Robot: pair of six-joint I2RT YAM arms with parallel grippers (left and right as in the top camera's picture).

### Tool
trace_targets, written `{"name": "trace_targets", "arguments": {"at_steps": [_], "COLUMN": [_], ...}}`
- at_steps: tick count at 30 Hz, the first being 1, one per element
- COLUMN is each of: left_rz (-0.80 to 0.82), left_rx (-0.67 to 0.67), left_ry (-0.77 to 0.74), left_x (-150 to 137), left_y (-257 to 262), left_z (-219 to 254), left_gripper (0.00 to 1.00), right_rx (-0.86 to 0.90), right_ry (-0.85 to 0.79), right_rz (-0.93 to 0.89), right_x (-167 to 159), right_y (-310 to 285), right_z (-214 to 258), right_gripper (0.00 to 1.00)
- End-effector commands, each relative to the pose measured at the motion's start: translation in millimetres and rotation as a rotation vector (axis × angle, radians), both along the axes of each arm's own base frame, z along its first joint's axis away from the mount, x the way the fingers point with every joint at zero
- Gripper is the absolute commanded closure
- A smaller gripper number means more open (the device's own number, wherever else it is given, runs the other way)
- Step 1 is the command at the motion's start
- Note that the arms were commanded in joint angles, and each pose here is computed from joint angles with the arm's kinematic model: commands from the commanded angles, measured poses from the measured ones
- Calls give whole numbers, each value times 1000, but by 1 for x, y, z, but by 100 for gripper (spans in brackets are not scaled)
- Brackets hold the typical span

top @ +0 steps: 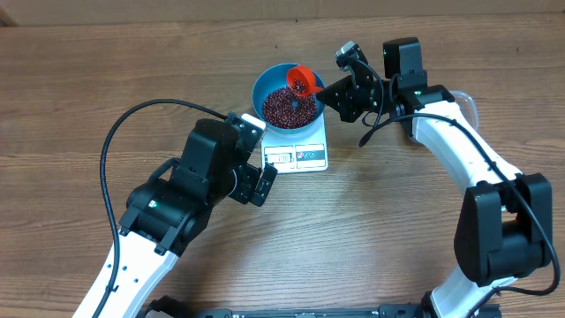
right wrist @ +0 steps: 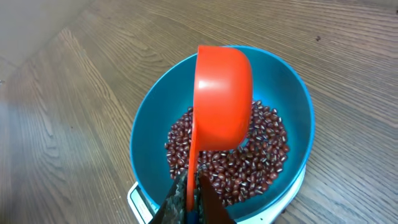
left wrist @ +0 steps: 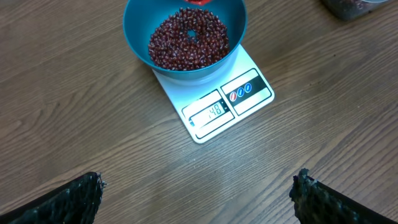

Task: Scoop item into bowl and weigh 150g on scale
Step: 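Hold the cup over the bowl, tipping out remaining beans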

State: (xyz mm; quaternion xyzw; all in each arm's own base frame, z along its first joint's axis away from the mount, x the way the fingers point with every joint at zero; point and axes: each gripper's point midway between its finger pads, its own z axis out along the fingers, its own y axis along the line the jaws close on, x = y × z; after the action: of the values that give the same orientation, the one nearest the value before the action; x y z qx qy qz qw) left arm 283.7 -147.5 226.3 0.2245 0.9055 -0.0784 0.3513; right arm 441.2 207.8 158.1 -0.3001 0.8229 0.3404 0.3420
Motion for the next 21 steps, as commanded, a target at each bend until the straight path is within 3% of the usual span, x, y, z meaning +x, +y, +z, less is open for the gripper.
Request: {"name": "trace_targets", "arguments": {"at_steps": [1,6,21], "left_rz": [-15,-15,-15], "left_rx": [-11,-11,-11], "left_ry": [-21,-21,-21], "left_x": [0,0,0], "left_y": [-1,-1,-1], "left_z": [9,9,9], "left_gripper": [0,1,0], "right_rx": [-23,-77,-101], "right_ry": [-61,-115,-156], "right_rz": [35,119,132], "right_x": [-5,-14,-14], "right_y": [3,10,9], "right_z": [12,6,8], "right_gripper": [96,96,96]}}
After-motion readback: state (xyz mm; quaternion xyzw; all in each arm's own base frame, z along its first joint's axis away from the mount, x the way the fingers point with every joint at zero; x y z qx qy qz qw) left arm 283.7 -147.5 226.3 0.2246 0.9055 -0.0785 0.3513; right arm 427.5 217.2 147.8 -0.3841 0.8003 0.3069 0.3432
